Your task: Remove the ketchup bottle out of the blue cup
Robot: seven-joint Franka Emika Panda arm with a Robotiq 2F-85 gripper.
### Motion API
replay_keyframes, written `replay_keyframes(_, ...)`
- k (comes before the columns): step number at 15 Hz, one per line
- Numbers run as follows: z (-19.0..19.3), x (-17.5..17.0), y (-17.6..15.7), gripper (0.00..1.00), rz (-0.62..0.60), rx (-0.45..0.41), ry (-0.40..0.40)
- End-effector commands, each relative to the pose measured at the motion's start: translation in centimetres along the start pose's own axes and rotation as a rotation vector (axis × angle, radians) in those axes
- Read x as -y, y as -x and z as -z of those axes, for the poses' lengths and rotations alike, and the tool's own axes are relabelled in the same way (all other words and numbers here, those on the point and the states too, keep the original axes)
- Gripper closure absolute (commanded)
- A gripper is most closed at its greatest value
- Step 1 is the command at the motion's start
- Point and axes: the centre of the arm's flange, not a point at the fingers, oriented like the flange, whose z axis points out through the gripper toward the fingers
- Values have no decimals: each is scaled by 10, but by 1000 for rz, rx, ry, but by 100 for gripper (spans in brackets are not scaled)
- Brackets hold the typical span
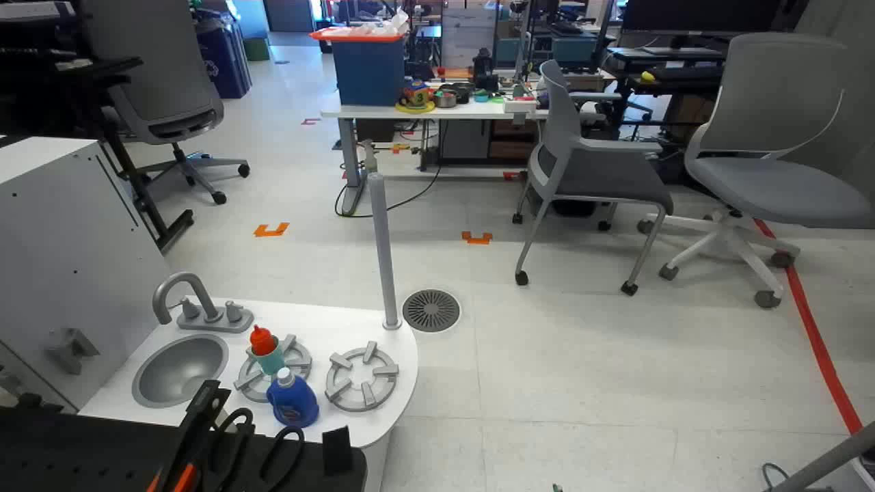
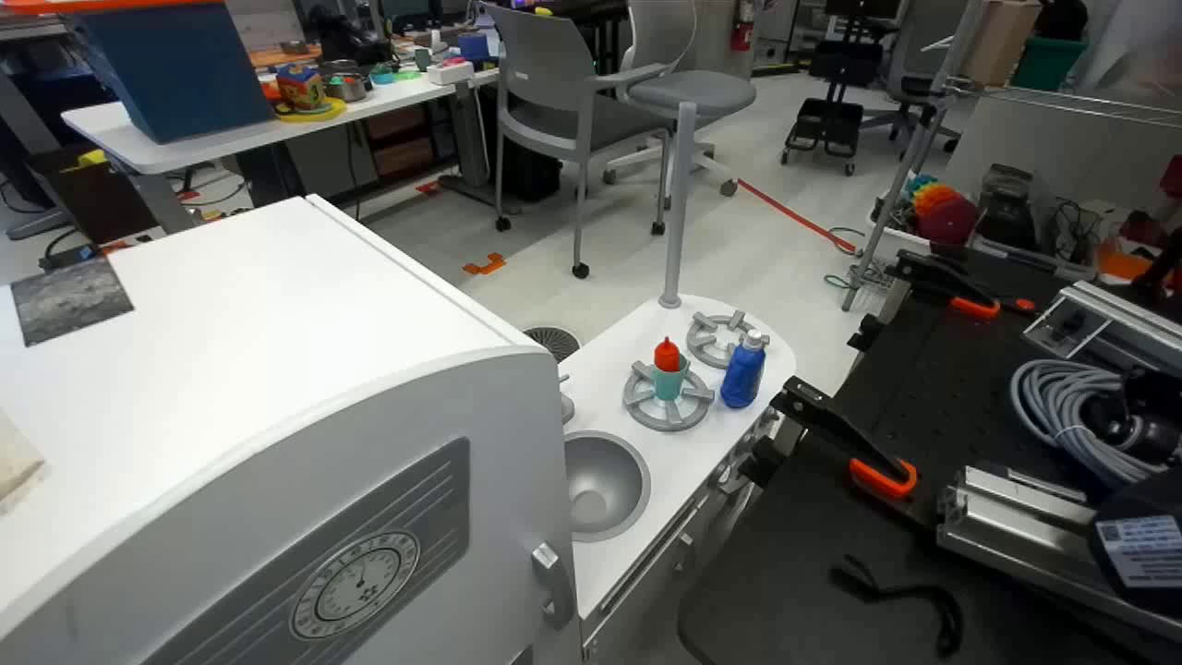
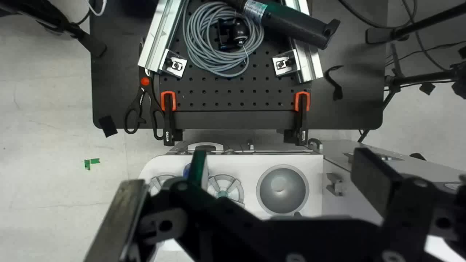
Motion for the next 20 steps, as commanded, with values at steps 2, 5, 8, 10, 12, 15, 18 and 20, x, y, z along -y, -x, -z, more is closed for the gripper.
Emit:
replay_keyframes(2,1,0,0,0,0,-3,0)
replay_keyframes(5,2,0,0,0,0,-4,0)
replay_keyframes(8,-3,-6,-11,0,12,9,-22)
replay_keyframes(10,-13,-13,-24,0,-2,5,-15)
replay_keyframes(12,-30,-26,-45,0,-47,-52,1)
replay_keyframes(15,-58,-49,-78,0,-70,-107,8)
replay_keyframes(18,-102,-70,-113,0,-94,-172,-26)
replay_keyframes(20,-132,-78,-132,0,-107,-220,-57)
